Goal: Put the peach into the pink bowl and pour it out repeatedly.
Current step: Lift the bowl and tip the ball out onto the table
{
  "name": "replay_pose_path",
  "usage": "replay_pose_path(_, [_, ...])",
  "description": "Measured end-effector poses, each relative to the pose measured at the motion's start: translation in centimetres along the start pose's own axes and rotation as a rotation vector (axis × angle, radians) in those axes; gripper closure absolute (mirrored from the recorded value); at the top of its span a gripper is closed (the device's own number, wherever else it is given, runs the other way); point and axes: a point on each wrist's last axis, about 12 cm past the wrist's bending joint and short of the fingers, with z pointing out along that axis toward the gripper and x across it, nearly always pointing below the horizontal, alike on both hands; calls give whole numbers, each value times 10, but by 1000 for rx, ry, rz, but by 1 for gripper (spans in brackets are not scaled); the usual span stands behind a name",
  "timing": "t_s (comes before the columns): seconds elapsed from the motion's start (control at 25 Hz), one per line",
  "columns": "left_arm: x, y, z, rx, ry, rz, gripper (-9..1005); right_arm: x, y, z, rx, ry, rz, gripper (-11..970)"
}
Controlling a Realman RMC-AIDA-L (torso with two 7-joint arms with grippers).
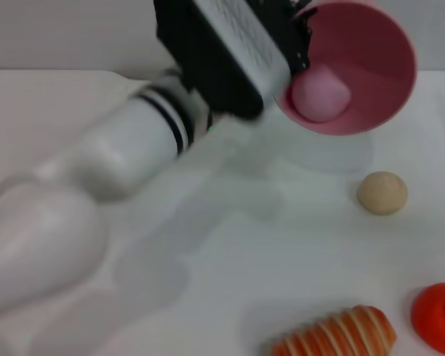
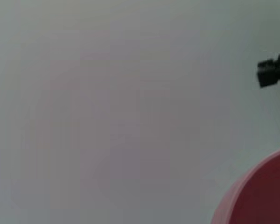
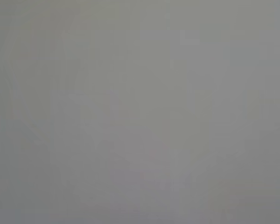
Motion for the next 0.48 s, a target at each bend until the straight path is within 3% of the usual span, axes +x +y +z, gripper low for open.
replay_pose_path(0.2, [-1,-32,-19,-122,-123,203,962,1,-1,-2,11,0,1,520])
replay_pose_path(0.48, [1,-35,-20,-125,-132,211,961,0,-1,0,13,-3,0,520])
